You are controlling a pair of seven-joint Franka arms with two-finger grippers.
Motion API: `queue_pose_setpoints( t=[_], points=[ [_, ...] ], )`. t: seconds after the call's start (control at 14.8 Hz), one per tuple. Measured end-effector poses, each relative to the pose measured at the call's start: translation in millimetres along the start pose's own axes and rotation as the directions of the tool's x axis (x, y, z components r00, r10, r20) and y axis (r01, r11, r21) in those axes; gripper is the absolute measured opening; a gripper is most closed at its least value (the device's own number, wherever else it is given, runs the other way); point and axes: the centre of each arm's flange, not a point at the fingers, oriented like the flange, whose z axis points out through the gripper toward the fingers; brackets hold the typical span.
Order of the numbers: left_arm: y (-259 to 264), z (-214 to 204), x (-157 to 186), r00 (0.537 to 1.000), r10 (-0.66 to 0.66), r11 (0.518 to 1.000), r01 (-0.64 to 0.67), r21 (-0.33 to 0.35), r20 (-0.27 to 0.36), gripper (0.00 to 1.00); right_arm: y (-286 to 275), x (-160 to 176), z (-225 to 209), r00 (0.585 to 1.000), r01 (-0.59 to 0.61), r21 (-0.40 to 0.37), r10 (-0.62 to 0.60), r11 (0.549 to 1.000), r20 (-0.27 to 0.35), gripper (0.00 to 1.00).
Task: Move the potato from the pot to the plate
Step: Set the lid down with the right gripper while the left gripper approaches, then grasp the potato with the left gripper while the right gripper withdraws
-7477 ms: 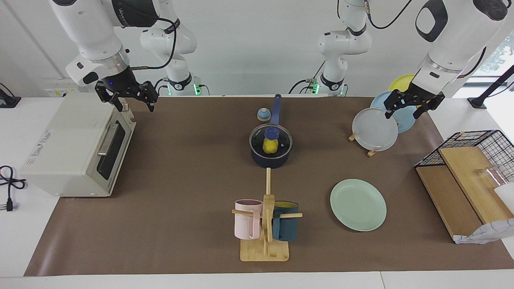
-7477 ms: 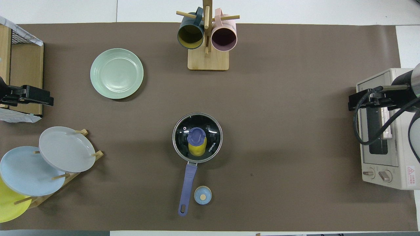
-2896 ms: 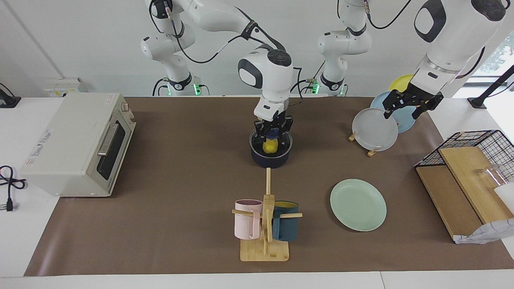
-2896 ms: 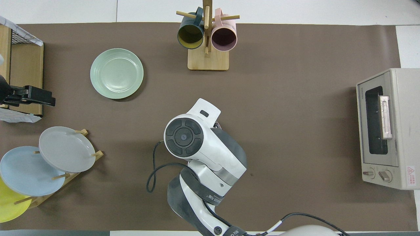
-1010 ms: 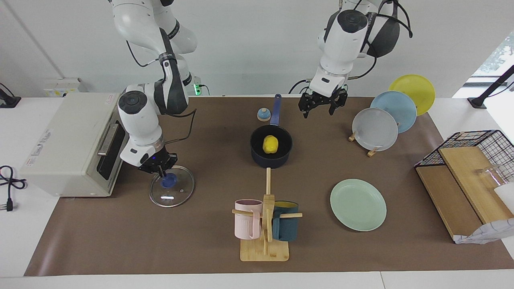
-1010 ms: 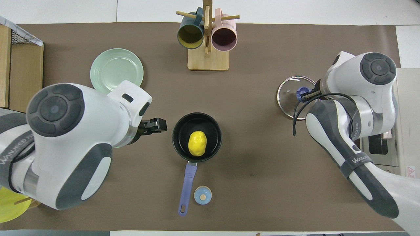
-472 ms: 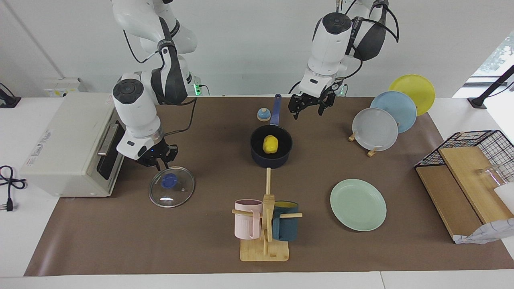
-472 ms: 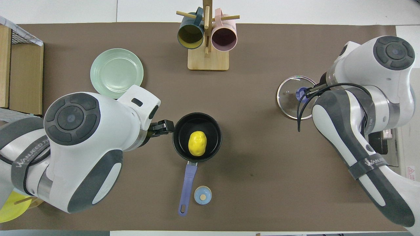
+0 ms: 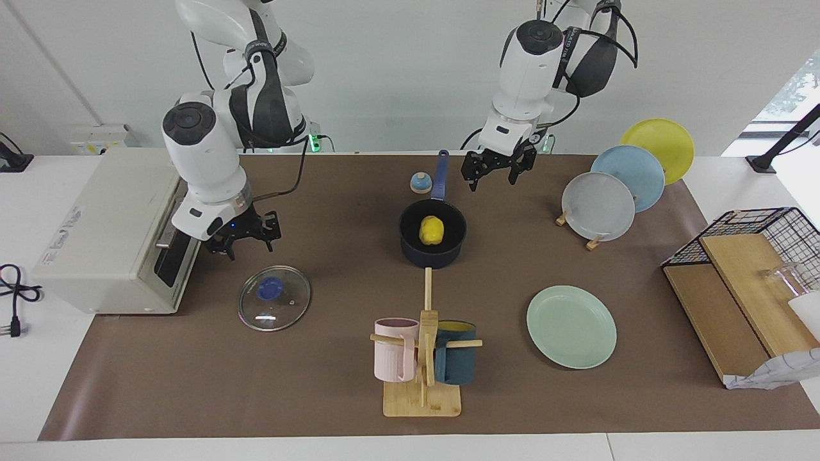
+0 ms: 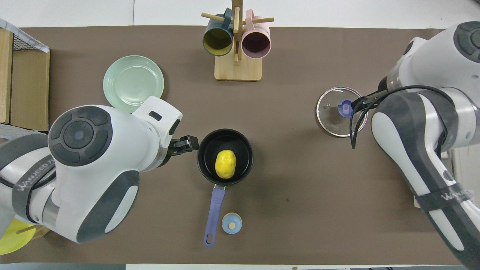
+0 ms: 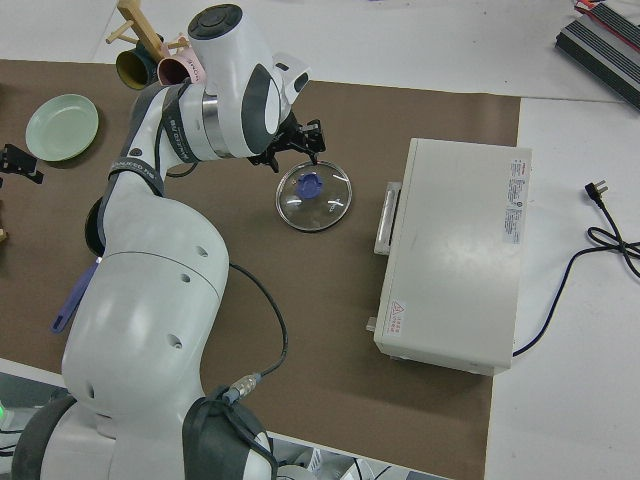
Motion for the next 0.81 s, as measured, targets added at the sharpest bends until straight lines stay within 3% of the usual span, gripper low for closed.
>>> queue_pose_setpoints(
  t=[0.07,0.4,0.81],
  points=[
    [2.7,3.6,-0.8,1.000,-0.019,1.000,0.019,-0.006,-0.007,1.00,-0.5,-6.3,-13.2,1.000,-0.010,-0.001,0.010,1.000,0.007,1.00],
    [64.6,84.1,-24.0,0.997,-0.076,0.997,0.075,-0.025,-0.011,1.00,-6.9,-47.8,-74.6,0.996,-0.088,-0.014,0.088,0.996,0.031,1.00],
    [99.5,165.3,-51.8,0.993,-0.114,0.994,0.114,0.007,0.019,1.00,-7.6,-65.8,-92.6,0.990,-0.136,0.009,0.135,0.991,0.051,1.00]
  ],
)
